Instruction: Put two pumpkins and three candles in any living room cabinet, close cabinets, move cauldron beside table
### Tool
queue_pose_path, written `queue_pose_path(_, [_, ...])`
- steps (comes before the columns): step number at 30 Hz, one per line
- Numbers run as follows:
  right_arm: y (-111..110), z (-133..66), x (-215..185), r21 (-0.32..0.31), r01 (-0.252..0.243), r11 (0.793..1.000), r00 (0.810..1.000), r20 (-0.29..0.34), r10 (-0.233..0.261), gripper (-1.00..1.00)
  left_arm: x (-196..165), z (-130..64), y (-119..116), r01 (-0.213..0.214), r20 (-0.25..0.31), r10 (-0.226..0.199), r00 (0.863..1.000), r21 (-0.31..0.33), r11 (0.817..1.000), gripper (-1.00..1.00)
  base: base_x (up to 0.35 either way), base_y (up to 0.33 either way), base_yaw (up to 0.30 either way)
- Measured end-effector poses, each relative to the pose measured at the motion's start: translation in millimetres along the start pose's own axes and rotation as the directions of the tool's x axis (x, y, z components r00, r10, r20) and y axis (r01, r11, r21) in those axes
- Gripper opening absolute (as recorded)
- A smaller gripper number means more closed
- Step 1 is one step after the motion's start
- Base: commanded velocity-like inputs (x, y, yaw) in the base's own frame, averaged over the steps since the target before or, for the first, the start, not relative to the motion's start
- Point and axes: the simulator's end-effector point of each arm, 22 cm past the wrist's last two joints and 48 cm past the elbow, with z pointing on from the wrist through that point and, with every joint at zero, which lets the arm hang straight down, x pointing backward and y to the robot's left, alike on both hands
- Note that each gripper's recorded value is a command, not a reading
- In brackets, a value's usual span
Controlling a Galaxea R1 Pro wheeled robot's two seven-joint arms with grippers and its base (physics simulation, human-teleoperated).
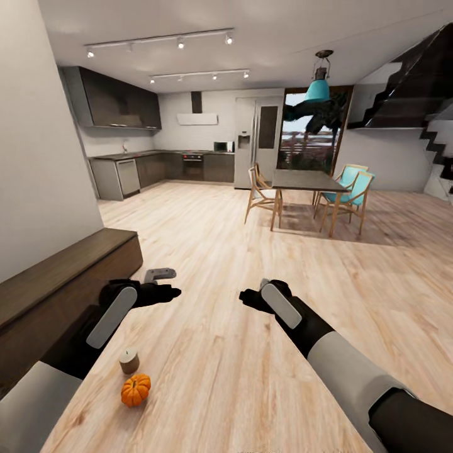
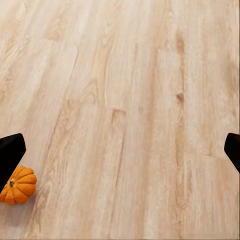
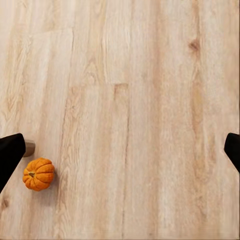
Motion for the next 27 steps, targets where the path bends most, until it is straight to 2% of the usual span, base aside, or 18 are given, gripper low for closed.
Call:
queue_pose_path(9, [-0.4,-1.7,-1.2,0.001,0.001,1.000,1.000,0.002,-0.001,1.00,-0.9,-1.3,-2.1,0.000,0.002,0.000,1.000,0.002,1.000,1.00,0.002,-0.272,-0.288])
queue_pose_path(13, [0.2,-2.2,-1.0,-0.001,0.000,1.000,1.000,0.001,0.000,1.00,-0.9,-0.7,-2.2,-0.007,0.004,0.007,1.000,-0.009,1.000,1.00,0.181,-0.235,-0.221])
queue_pose_path(21, [0.3,-0.8,0.5,-0.001,0.001,1.000,1.000,-0.003,-0.001,1.00,1.4,2.7,-1.2,-0.017,0.001,0.017,1.000,-0.026,1.000,1.00,0.257,-0.181,-0.038])
queue_pose_path(27, [1.4,-0.1,1.4,-0.003,0.010,1.000,1.000,-0.004,-0.010,1.00,3.6,4.7,0.1,-0.016,-0.005,0.016,1.000,-0.030,0.999,1.00,0.313,-0.038,-0.003])
